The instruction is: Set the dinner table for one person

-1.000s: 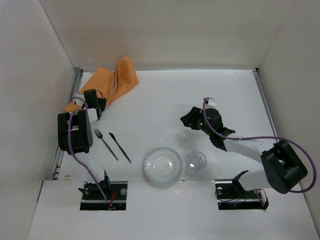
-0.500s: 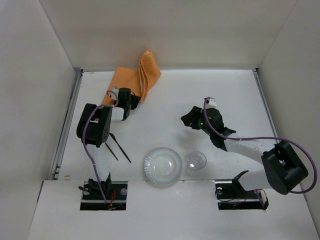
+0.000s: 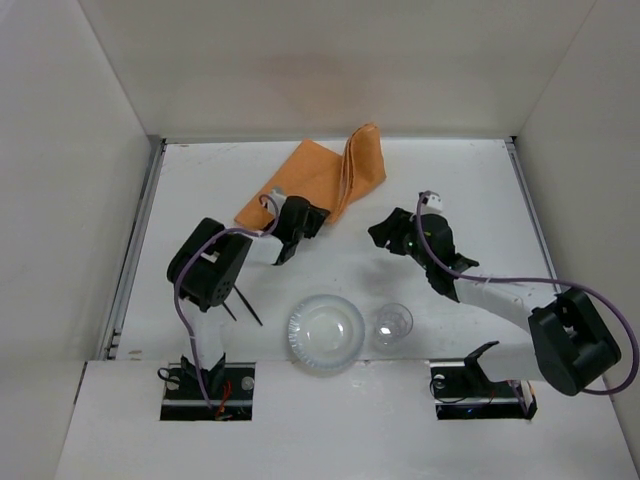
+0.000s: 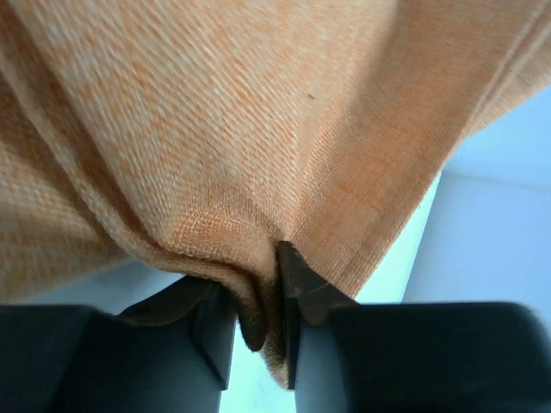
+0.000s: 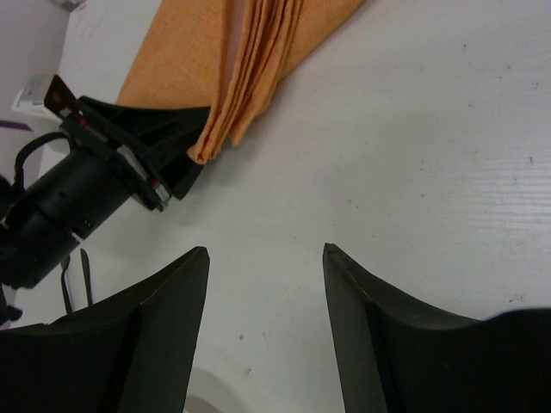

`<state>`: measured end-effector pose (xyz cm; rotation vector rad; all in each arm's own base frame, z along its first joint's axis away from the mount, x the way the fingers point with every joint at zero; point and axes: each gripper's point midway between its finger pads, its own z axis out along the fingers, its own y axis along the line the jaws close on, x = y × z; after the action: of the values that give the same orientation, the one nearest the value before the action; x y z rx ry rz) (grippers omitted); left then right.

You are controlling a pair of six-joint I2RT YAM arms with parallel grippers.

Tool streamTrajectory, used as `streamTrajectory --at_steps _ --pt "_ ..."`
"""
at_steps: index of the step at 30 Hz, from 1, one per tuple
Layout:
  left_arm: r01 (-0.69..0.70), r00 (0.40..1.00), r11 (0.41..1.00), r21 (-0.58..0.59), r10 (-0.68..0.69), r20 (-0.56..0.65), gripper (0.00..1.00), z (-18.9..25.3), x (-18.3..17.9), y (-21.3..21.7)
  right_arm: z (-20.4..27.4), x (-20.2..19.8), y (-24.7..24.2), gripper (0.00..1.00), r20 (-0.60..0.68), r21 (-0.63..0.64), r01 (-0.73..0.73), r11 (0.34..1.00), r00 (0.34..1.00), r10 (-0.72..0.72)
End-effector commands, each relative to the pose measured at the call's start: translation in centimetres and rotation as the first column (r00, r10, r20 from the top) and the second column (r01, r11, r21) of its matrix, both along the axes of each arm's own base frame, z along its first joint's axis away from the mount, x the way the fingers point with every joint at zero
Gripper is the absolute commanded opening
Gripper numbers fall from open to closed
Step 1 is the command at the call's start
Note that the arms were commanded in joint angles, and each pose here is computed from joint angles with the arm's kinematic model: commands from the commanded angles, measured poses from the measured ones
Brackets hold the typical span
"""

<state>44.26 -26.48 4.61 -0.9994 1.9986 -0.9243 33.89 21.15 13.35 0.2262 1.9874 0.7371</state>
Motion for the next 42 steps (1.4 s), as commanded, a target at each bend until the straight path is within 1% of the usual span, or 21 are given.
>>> streamTrajectory --at_steps 1,5,7,10,12,14,16,20,25,30,36,39,41,42 --pt "-0.015 0.992 0.997 -0.076 0.025 0.123 0.26 6.2 -0.3 -1.3 2.0 0.6 -0.4 0.62 0.065 0.034 0.022 0.999 0.998 -0.024" --pt "-0.024 0.982 0.997 -0.077 0.038 0.187 0.43 9.2 -1.1 -0.6 1.8 0.6 -0.3 0.65 0.059 0.037 0.02 0.999 0.998 -0.023" --pt "-0.022 0.975 0.998 -0.053 0.033 0.222 0.48 10.7 -1.6 0.2 1.5 0.7 -0.4 0.68 0.051 0.035 0.024 0.999 0.998 -0.026" --pt "-0.024 0.966 1.0 -0.016 0.028 0.257 0.54 11.9 -2.5 2.0 1.2 0.7 0.1 0.71 0.042 0.036 0.011 0.999 0.999 -0.012" --pt "-0.026 0.965 1.0 0.01 0.022 0.263 0.56 11.8 -3.0 3.3 1.2 0.7 0.2 0.72 0.042 0.035 0.009 0.999 0.999 -0.01" --pt "-0.036 0.968 0.999 0.022 0.029 0.248 0.56 11.2 -3.6 5.0 1.2 0.7 0.2 0.73 0.044 0.038 0.008 0.999 0.999 -0.009" --pt "-0.073 0.972 0.997 0.041 0.061 0.227 0.56 10.2 -4.1 7.7 1.1 0.7 0.3 0.73 0.042 0.039 0.003 0.999 0.999 -0.005" --pt "-0.192 0.966 0.98 0.06 0.178 0.189 0.56 8.6 -4.3 13.6 1.0 0.9 0.4 0.75 0.042 0.039 0.002 0.999 0.999 -0.004" --pt "-0.301 0.952 0.948 0.098 0.293 0.095 0.57 6.4 -3.6 18.9 0.8 1.1 0.2 0.81 0.038 0.049 0.025 0.999 0.999 -0.027" --pt "-0.308 0.951 0.946 0.096 0.306 0.034 0.57 4.5 -1.6 20.3 0.5 1.2 0.7 0.81 0.029 0.073 0.016 0.997 0.999 -0.018" --pt "-0.32 0.943 0.941 0.109 0.328 -0.059 0.56 0.6 0.2 21.8 0.3 1.6 1.7 0.85 0.003 0.108 0.006 0.994 1.0 -0.006" --pt "-0.322 0.94 0.941 0.105 0.331 -0.085 0.52 -0.6 0.3 21.8 0.1 2.0 2.4 0.85 -0.022 0.13 0.016 0.991 1.0 -0.014" --pt "-0.321 0.939 0.942 0.094 0.329 -0.095 0.46 -1.2 0.1 21.6 -0.1 2.7 2.7 0.84 -0.046 0.158 0.041 0.987 0.998 -0.034" --pt "-0.319 0.94 0.943 0.09 0.327 -0.096 0.42 -1.5 0.0 21.5 -0.3 3.2 3.1 0.84 -0.06 0.17 0.048 0.984 0.997 -0.038"
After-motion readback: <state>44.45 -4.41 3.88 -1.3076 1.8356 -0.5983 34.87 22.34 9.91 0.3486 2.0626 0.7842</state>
